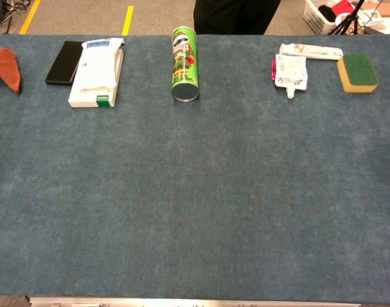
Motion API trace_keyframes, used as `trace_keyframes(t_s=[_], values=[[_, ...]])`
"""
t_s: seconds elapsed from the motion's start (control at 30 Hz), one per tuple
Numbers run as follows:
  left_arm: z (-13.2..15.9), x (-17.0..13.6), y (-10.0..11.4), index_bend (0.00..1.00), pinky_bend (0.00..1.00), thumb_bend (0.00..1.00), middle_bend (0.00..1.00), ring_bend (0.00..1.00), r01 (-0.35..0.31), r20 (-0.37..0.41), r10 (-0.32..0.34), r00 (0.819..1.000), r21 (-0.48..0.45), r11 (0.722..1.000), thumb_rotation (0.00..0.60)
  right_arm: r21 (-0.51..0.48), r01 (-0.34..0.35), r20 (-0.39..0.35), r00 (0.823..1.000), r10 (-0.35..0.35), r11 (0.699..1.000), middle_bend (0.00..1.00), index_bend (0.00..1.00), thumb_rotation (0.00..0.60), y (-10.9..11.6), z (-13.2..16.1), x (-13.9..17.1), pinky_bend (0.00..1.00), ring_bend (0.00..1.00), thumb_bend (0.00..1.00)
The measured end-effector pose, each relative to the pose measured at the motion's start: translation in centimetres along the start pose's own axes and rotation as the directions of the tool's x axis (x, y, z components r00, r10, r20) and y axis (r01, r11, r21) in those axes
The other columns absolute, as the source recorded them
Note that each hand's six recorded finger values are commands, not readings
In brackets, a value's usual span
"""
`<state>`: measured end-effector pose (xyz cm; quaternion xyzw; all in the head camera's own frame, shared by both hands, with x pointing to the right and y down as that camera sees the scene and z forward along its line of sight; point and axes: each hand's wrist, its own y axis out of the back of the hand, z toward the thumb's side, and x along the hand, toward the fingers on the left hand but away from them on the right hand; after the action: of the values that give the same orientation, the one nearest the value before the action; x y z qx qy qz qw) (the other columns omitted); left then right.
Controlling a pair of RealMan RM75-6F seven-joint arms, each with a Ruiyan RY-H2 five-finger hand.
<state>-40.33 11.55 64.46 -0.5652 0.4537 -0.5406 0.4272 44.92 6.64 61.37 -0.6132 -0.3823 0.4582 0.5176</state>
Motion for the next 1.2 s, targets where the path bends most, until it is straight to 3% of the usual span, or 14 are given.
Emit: trace_keyframes(t_s=[0.07, 0.13, 0.37, 0.9, 1.07, 1.2], values=[[0.0, 0.0, 0.0, 0.57, 0.51, 0.41, 0.54, 0.51, 0.001, -0.001, -0.001, 1.0, 0.001, 1.0, 0.6, -0.02, 0.013, -0.01, 1.0, -0.013, 1.0, 0.86, 0.98, 0.582, 0.2, 0.2, 0.0, 0.08, 0.71, 0.0], [-0.1, 0.0, 0.0, 0.57, 0.51, 0.41, 0.54, 0.51, 0.001, -0.001, -0.001, 1.0, 0.0, 1.0, 0.6, -0.032, 0.007, -0.011, 1.0, -0.007, 0.999, 0.91, 1.0, 0.531, 0.1, 0.2, 0.0, 0.08, 0.75, 0.0], [0.0, 0.0, 0.0, 0.57, 0.51, 0.41, 0.54, 0.51, 0.0, 0.001, 0.0, 1.0, 0.0, 1.0, 0.6, -0.105, -0.063, -0.015, 0.998, 0.062, 0.992, 0.97, 1.0, 0.428, -0.1, 0.4, 0.1, 0.08, 0.78, 0.0], [0.0, 0.1, 0.0, 0.57, 0.51, 0.41, 0.54, 0.51, 0.0, 0.0, 0.0, 1.0, 0.001, 1.0, 0.6, -0.164, -0.075, -0.025, 0.997, 0.072, 0.984, 0.97, 1.0, 0.391, -0.4, 0.6, 0.1, 0.08, 0.78, 0.0], [-0.1, 0.1, -0.1, 0.57, 0.51, 0.41, 0.54, 0.51, 0.001, -0.004, -0.001, 1.0, 0.002, 1.0, 0.6, -0.307, -0.089, -0.063, 0.995, 0.073, 0.948, 0.98, 1.0, 0.374, -0.5, 1.4, -0.2, 0.08, 0.78, 0.0], [-0.1, 0.1, -0.1, 0.57, 0.51, 0.41, 0.54, 0.51, 0.002, -0.004, -0.002, 1.0, 0.002, 1.0, 0.6, -0.466, -0.139, -0.133, 0.987, 0.087, 0.874, 0.98, 1.0, 0.342, -0.8, 2.5, -0.7, 0.09, 0.79, 0.0]])
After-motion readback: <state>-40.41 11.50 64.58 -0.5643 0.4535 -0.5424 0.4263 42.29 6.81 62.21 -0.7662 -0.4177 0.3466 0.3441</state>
